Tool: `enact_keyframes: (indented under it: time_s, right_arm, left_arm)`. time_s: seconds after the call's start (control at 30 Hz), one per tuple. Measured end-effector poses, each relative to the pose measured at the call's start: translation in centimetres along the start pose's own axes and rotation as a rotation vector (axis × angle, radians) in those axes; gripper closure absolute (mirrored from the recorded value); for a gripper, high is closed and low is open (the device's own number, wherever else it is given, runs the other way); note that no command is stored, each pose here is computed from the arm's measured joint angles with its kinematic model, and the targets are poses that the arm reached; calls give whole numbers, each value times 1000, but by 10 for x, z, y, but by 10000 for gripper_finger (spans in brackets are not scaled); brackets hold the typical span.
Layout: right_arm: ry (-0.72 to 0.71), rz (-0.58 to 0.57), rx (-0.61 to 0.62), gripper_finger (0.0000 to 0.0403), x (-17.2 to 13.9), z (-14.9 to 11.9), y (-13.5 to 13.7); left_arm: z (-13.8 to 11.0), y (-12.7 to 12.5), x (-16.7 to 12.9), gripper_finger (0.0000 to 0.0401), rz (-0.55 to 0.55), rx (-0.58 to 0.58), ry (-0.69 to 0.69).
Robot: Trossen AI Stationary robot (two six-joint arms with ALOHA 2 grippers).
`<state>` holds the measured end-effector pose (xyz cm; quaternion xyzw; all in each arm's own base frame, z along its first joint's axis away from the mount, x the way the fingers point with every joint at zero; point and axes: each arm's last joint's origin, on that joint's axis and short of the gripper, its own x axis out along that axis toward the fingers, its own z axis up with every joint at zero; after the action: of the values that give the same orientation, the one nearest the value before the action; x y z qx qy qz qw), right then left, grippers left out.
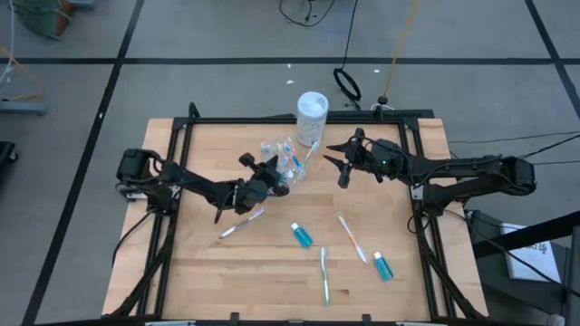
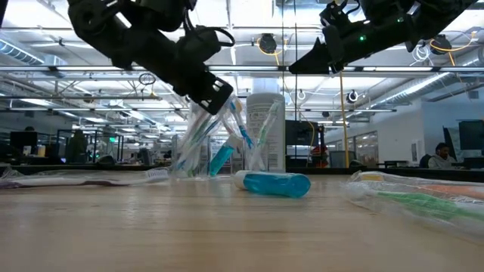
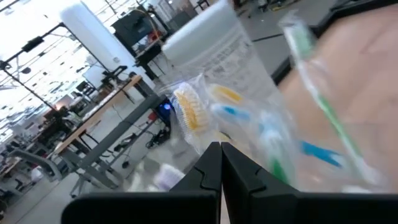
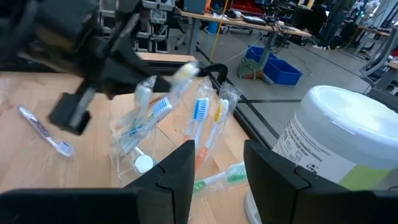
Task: Pick & Place toothbrushing station
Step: Put the orange toothbrush into the transparent organizer
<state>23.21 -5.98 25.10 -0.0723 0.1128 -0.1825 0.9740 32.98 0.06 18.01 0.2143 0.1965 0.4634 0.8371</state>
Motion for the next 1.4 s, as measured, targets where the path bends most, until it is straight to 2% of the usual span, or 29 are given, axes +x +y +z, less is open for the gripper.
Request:
enact_keyframes:
  time_s: [0.27,0.47,0.67,0.9,1.07,1.4]
  right_arm:
    - [0,0,64,273,0,0,0]
    - [1,3,69,273,0,0,1]
    - [19,26,58,273,-1,-1,6]
    - [36,32,54,273,-1,-3,7]
    - [60,35,51,273,-1,-5,7]
    - [181,55,156,273,-3,-16,12]
  left_arm:
    - [-7,-9,-26,401,135,-15,48]
    - [-15,-14,-33,400,106,-30,64]
    - [-23,-16,-34,395,28,-45,91]
    - [-24,-16,-34,387,14,-43,97]
    - [-23,-18,-34,356,-26,-83,98]
    - [-16,-14,-41,242,-68,-150,84]
